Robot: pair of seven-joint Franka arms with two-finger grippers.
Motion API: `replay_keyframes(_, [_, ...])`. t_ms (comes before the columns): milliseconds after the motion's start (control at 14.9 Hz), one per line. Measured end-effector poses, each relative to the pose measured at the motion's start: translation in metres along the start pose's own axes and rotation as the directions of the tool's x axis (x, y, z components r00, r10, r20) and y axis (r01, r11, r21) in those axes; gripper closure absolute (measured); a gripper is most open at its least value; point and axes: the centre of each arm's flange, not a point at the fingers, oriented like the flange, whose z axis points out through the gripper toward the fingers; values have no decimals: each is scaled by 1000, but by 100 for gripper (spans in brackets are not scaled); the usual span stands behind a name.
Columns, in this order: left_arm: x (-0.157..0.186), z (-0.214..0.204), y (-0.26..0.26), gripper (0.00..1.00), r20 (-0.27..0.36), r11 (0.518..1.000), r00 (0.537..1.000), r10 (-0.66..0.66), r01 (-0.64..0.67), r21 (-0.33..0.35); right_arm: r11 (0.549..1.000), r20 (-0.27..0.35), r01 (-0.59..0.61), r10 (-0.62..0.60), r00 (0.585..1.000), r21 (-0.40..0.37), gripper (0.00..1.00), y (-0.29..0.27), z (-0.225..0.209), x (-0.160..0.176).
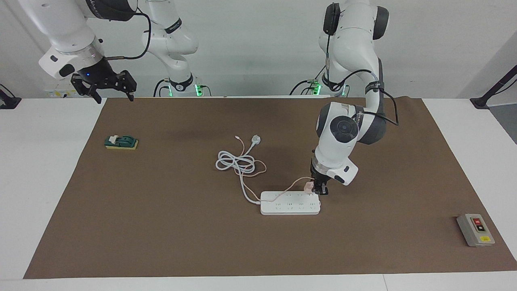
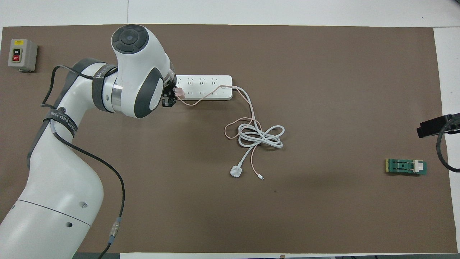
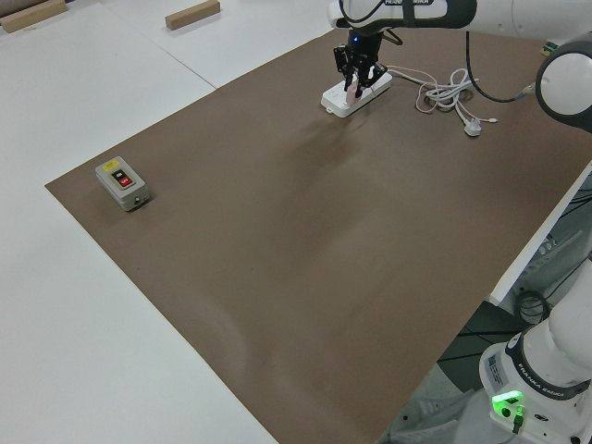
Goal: Plug charger into power strip
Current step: 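Push the charger prongs into the socket with the left gripper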
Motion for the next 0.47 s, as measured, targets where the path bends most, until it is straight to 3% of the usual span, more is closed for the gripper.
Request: replay_keyframes(470, [1,-1,2,69,-4,1000,1000,6,-7,-27,1000,0,1,-1,1000,0,0,0,0,0])
